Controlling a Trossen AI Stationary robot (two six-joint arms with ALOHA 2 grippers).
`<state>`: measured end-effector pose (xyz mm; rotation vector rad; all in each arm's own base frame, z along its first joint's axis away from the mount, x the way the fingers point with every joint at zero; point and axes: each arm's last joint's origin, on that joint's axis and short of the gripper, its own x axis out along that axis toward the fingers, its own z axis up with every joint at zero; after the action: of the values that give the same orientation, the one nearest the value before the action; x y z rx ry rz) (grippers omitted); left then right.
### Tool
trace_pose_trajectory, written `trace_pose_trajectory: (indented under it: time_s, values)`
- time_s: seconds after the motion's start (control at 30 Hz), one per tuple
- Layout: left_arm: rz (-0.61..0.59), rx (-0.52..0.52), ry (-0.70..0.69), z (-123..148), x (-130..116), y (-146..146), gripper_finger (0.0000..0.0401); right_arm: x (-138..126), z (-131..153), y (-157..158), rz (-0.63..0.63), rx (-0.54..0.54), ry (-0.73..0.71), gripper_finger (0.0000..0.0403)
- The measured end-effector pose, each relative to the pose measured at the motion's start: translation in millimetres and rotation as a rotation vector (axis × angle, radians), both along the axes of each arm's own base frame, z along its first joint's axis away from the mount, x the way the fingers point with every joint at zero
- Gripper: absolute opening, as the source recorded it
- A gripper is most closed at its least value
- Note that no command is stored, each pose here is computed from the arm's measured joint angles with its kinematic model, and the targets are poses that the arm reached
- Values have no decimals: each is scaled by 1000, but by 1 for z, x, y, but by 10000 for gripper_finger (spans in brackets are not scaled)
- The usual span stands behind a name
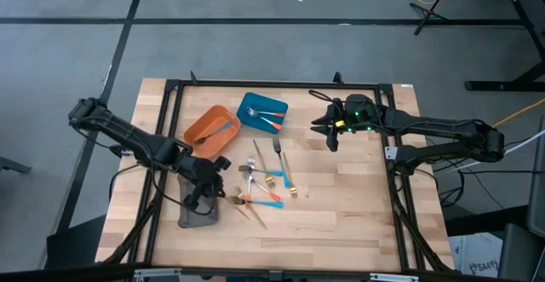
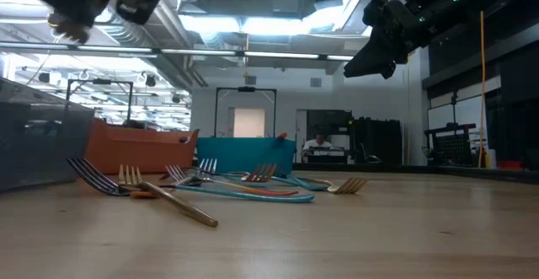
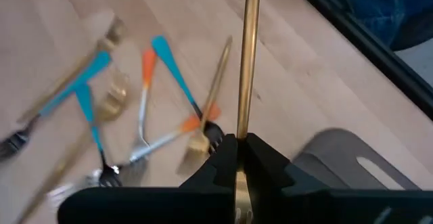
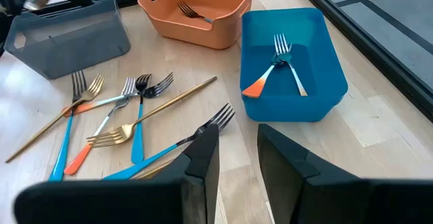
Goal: Sort silverware by color (type)
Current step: Put the gold fork into the black bin
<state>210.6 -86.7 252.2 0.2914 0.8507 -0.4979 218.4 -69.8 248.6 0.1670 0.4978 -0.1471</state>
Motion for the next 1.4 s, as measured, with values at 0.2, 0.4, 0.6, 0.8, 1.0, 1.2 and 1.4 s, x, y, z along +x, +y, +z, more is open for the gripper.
trace_pose_trajectory:
  time_s: [0.2,0.4,0.6,0.8,1.0,1.2,1.4]
  values:
    - [22,-27,64,-19,-20,-1,10,0,0,0,0,0,0,92]
    - [-19,-42,93,-31,-36,-2,11,0,0,0,0,-1,0,92]
    - [-15,-32,141,-46,-50,1,11,0,0,0,0,-1,-1,92]
    - [27,-53,166,-62,-59,6,11,0,0,0,0,-1,-1,92]
    - [33,-50,159,-64,-59,6,12,0,0,0,0,-1,-1,92]
    - [35,-47,158,-64,-59,6,24,0,0,0,0,-1,-1,92]
    - [49,-32,150,-64,-59,7,28,0,0,0,0,-1,-1,92]
